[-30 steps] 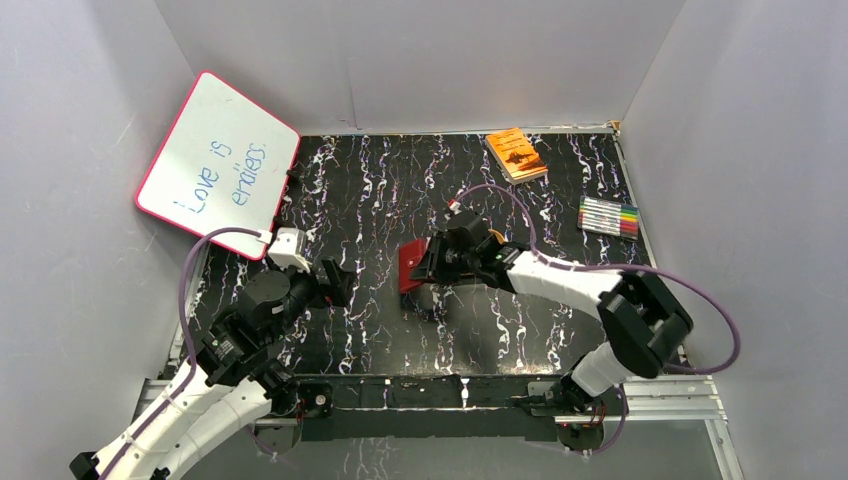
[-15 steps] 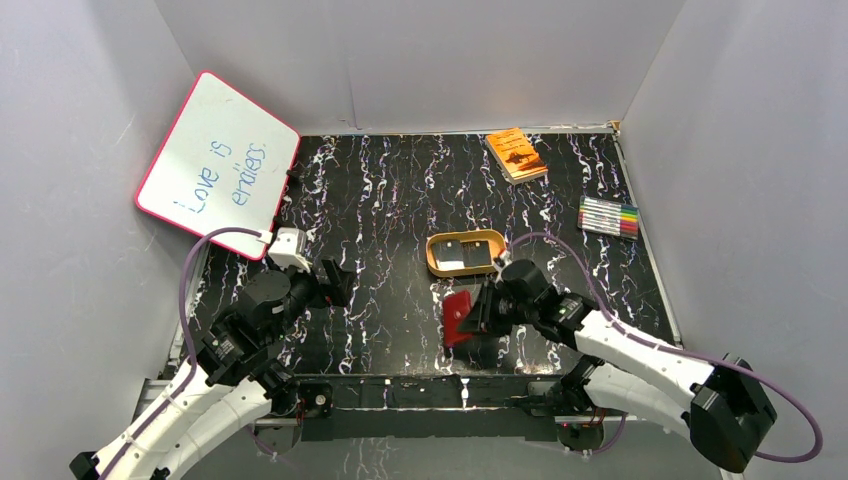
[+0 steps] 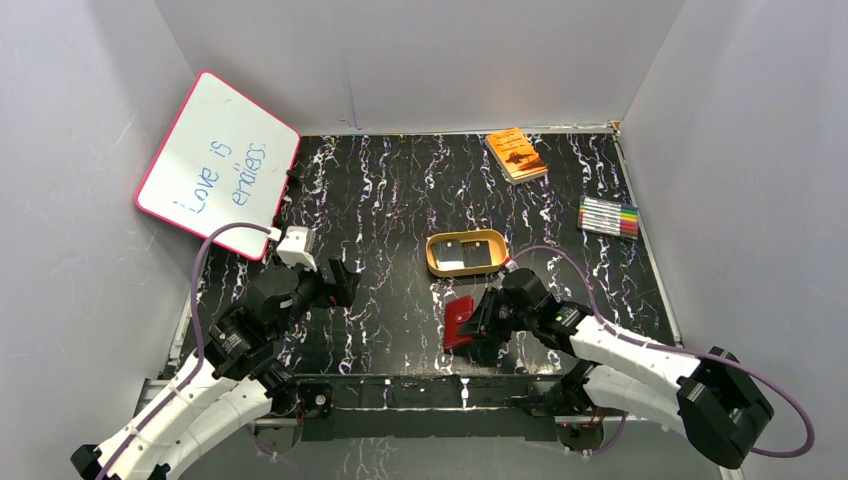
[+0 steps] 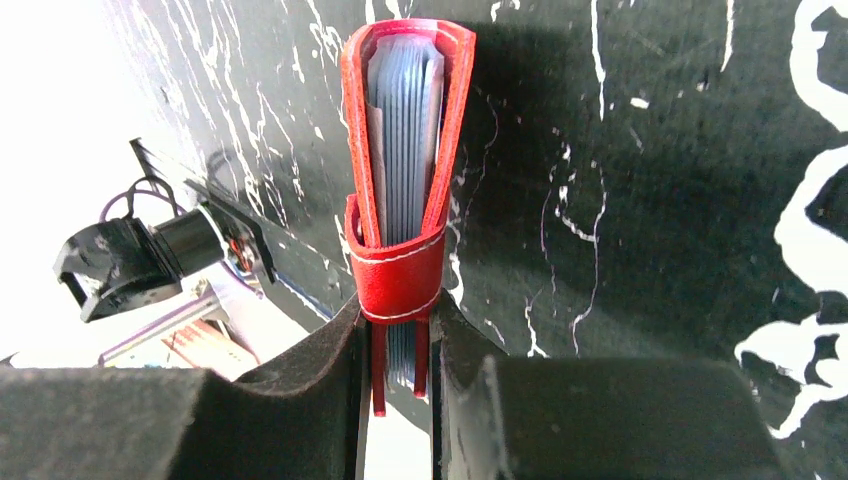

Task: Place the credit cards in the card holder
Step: Place the card holder at the center of the board.

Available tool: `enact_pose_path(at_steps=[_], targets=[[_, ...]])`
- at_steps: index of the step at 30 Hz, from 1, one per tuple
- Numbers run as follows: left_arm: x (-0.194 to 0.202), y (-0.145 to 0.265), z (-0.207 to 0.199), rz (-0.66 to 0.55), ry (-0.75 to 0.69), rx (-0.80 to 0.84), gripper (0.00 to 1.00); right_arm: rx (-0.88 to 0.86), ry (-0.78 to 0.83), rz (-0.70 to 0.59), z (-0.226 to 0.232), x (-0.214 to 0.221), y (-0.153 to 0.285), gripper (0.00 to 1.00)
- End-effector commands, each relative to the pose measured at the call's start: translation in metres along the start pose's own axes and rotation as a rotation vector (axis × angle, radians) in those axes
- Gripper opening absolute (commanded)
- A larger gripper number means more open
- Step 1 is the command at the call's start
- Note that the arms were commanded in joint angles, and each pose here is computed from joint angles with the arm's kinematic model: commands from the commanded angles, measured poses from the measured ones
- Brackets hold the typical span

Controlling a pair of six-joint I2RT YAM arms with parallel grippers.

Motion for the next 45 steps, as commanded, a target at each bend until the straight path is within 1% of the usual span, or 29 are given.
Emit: enact_pose_path(at_steps=[1, 6, 10, 11, 15, 17, 23, 28, 45], targets=[[-0.002, -0.001, -0.002, -0.016, -0.006, 0.011, 0.88, -0.065, -0.036, -0.083, 0.003, -0.012, -0.009, 0.0], [-0.002, -0.002, -0.003, -0.001, -0.006, 0.01, 0.88, -0.042, -0.045, -0.076, -0.004, -0.009, -0.012, 0.0], [-0.002, -0.001, -0.002, -0.007, -0.003, 0.007, 0.88, -0.024, -0.021, -0.091, -0.006, -0.008, -0.009, 0.0], [-0.002, -0.002, -0.002, -0.007, -0.003, 0.007, 0.88, -0.018, -0.011, -0.091, -0.007, -0.008, -0.008, 0.03], [-0.002, -0.002, -0.002, -0.001, -0.004, 0.007, 0.88, 0.017, 0.021, -0.091, -0.009, -0.008, -0.006, 0.23], [-0.001, -0.002, -0.002, 0.002, -0.005, 0.007, 0.88, 0.023, 0.029, -0.089, -0.01, -0.008, -0.006, 0.3], [0.0, -0.004, -0.003, 0.011, -0.008, 0.002, 0.88, 0.042, 0.06, -0.091, -0.01, -0.009, -0.003, 0.39], [0.0, -0.003, -0.003, 0.01, -0.006, 0.003, 0.88, 0.048, 0.064, -0.089, -0.013, -0.006, -0.002, 0.42], [0.0, -0.004, -0.004, 0.019, -0.007, 0.01, 0.88, 0.082, 0.066, -0.088, -0.021, -0.002, -0.003, 0.44]])
Point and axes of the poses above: each gripper's point midway between its finger pads, its own y axis back along the fingers, its own z axis along the line the jaws close on, x = y × z, the point moved 9 cm from there along y, back along the fingers, and after that the axes turned 12 degrees about y, right-handed, at the moved point
